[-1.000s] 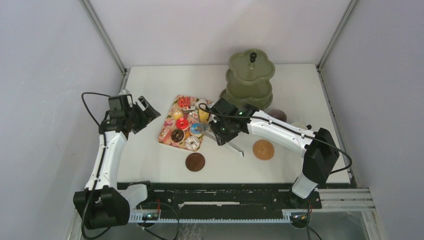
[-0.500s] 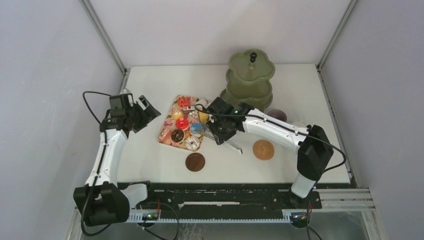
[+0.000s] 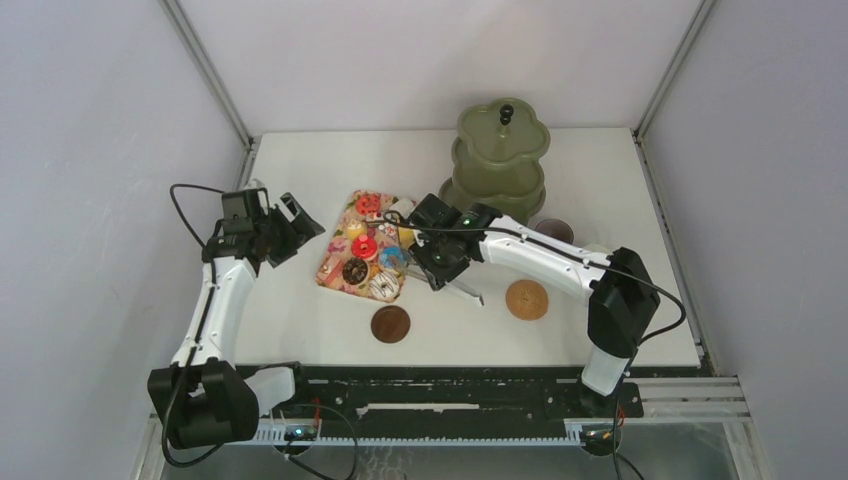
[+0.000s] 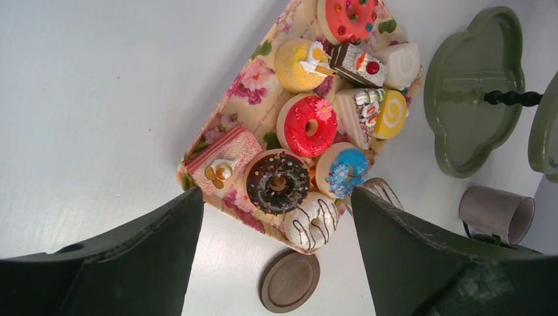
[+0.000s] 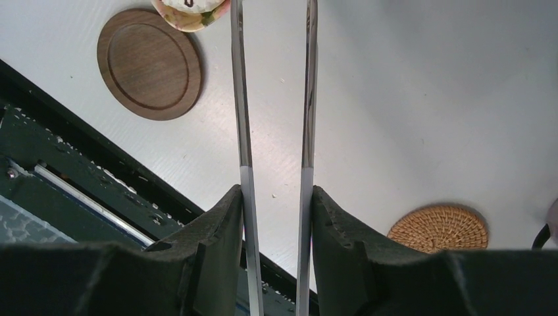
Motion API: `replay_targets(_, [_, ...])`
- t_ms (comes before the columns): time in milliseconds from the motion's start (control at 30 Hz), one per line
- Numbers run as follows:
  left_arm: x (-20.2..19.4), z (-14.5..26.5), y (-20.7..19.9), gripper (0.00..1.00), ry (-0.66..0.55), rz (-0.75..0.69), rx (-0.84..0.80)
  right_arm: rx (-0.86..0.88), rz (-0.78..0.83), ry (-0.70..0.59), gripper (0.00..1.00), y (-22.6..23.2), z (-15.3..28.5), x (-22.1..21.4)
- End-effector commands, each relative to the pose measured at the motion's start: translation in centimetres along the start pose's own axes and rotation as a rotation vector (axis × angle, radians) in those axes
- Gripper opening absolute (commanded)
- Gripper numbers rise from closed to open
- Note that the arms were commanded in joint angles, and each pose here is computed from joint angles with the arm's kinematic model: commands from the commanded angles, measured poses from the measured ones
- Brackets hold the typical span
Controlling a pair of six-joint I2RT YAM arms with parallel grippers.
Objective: Serve the afternoon tea
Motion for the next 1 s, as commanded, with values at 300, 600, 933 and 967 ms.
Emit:
replay_targets(300, [0.1,-0.4,-0.3,0.87,-0.003,-0.004,-0.034,-0.022,-0.028,-0.112,0.51,-0.3,0.7,3.2])
replay_targets(600, [0.0,-0.4,-0.3,0.87,0.002,-0.007,-0.037,-0.016,-0.013,-0.070,0.51,-0.1,-0.2,1.8])
replay_targets(933, [-0.1,-0.6,-0.2,0.87,0.005,-0.008,-0.037,-0.003,0.015,-0.064,0.52,0.9,-0.7,1.8])
replay_targets(967, [-0.1,-0.6,-0.1,0.87,0.006,-0.007,-0.035,-0.010,0.014,-0.060,0.52,0.8,-0.7,1.6])
Point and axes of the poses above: each gripper's point midway between its finger pads, its own z axis back along the fingers, its own y axis along the line the jaws close on, x = y × z, the point moved 2 cm from there along z, back along the fingers, and after that the axes turned 14 degrees about z, right-handed, at the moved point
